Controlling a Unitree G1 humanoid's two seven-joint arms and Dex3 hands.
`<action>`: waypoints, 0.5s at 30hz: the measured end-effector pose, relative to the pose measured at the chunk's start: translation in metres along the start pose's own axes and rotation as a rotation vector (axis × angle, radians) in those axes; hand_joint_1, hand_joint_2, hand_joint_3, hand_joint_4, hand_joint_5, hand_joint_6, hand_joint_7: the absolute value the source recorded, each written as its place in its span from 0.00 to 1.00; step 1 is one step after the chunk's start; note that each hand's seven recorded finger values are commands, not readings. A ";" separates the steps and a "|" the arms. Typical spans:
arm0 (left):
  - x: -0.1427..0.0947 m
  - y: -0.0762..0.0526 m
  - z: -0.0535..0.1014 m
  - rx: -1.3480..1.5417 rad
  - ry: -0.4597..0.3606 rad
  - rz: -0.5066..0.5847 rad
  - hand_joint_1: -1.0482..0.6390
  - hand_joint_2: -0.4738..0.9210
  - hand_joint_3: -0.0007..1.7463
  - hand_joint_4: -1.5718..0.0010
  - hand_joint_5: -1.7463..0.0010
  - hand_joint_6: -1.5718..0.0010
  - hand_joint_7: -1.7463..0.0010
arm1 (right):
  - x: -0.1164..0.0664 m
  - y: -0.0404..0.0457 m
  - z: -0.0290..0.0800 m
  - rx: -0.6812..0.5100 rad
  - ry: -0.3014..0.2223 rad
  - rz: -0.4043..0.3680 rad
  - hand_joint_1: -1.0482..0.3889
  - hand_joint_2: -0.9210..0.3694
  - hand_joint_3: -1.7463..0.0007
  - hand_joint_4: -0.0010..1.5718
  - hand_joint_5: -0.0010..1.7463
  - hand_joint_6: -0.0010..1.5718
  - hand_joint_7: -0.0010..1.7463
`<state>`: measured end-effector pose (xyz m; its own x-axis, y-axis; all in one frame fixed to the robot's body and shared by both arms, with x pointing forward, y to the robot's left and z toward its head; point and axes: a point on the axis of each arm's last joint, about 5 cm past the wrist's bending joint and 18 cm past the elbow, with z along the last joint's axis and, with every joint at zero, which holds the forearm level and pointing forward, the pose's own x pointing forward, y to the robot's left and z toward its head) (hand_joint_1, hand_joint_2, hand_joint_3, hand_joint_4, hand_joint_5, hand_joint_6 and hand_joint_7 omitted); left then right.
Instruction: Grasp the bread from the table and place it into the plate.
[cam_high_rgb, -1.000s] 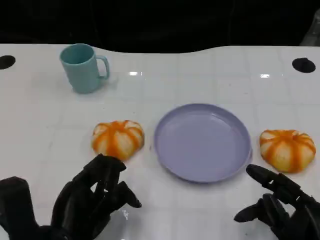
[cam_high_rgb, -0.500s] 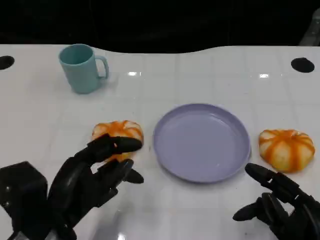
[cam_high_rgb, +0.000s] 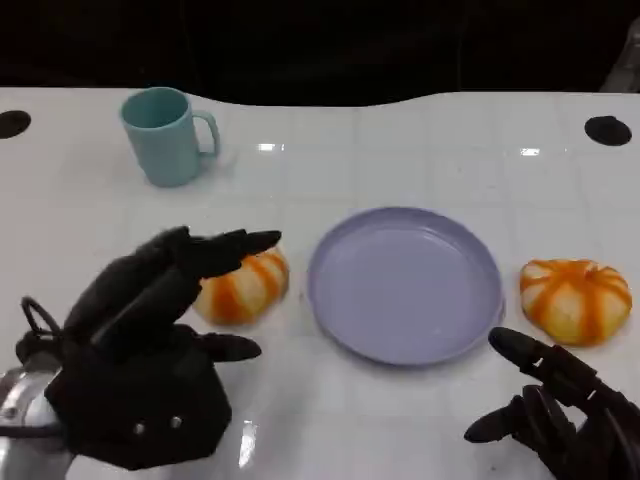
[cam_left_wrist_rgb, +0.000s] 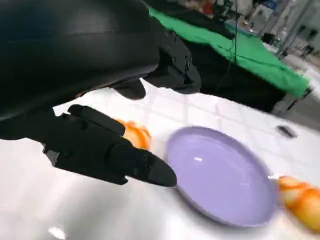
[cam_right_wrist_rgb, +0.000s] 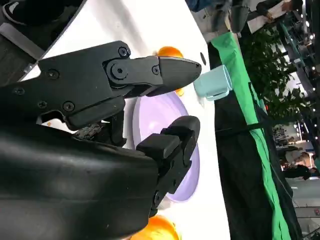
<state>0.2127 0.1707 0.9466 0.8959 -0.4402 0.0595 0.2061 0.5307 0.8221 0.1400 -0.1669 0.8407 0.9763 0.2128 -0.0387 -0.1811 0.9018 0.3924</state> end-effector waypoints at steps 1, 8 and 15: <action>0.002 0.001 0.002 0.056 0.000 -0.008 0.37 0.89 0.00 1.00 0.80 0.83 1.00 | 0.000 0.0000 0.000 0.001 0.000 0.000 0.21 0.00 0.81 0.46 0.64 0.59 0.21; 0.010 0.000 0.007 0.243 0.033 -0.057 0.40 0.88 0.00 1.00 0.85 0.84 1.00 | 0.000 0.0010 -0.001 0.006 0.004 -0.001 0.21 0.00 0.81 0.46 0.64 0.59 0.22; 0.022 -0.004 0.009 0.344 0.085 -0.144 0.39 0.90 0.01 1.00 0.89 0.87 1.00 | 0.000 0.0023 -0.001 0.010 0.010 0.001 0.21 0.00 0.81 0.46 0.64 0.58 0.21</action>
<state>0.2279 0.1526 0.9492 0.9000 -0.4229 -0.1056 0.2009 0.1876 0.9615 0.1394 -0.1646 0.8409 0.9750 0.2172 -0.0477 -0.1803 0.8979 0.4016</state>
